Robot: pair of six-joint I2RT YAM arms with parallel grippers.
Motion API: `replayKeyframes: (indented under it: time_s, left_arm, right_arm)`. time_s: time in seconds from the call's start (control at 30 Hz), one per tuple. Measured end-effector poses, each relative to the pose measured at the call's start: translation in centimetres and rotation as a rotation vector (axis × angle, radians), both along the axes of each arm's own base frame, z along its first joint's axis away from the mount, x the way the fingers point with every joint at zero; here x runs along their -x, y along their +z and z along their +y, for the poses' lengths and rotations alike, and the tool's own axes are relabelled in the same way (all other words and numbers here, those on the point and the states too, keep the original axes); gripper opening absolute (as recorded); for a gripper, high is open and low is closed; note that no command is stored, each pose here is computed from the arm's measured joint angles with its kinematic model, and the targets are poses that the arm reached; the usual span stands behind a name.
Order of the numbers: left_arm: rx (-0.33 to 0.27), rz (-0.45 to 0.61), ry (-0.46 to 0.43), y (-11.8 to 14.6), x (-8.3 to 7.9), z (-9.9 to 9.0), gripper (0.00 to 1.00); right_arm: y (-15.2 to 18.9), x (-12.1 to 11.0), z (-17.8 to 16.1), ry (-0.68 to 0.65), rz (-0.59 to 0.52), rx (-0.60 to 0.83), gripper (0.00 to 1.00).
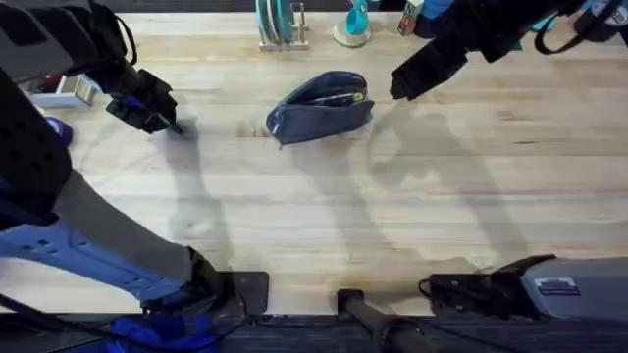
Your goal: Unzip the bag, pick up the pens from the table one at a time and place them inside, then zip the bag closed.
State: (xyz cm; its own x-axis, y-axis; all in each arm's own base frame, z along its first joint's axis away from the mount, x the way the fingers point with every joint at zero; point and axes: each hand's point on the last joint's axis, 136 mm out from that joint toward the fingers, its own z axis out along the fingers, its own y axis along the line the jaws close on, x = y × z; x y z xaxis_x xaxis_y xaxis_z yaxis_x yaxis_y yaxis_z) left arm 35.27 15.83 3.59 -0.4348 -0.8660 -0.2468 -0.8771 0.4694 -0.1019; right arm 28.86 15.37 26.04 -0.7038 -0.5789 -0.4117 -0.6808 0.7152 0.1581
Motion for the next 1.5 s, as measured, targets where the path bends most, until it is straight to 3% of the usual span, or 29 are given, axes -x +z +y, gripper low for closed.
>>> replayKeyframes:
  time_s: [0.3, 0.47, 0.97, 1.23, 1.37, 1.5]
  left_arm:
    - [-0.002, -0.001, -0.005, 0.1, 0.0, 0.0, 0.041]
    - [-0.004, 0.015, -0.055, 0.9, 1.0, -0.5, 0.041]
    - [-0.118, -0.115, -0.201, 9.6, 2.4, -1.1, 0.04]
    - [-0.22, -0.208, -0.315, 14.4, 3.2, -1.6, 0.041]
    - [-0.271, -0.248, -0.401, 16.4, 3.2, -2.7, 0.041]
    - [-0.305, -0.286, -0.528, 17.8, 2.8, -5.1, 0.041]
  right_arm:
    - [0.0, 0.0, 0.0, 0.0, 0.0, 0.0, 0.996]
    - [0.0, 0.0, 0.0, 0.0, 0.0, 0.0, 0.996]
    - [0.0, 0.0, 0.0, 0.0, 0.0, 0.0, 0.996]
    - [0.0, 0.0, 0.0, 0.0, 0.0, 0.0, 0.996]
    - [0.0, 0.0, 0.0, 0.0, 0.0, 0.0, 0.995]
    - [0.0, 0.0, 0.0, 0.0, 0.0, 0.0, 0.996]
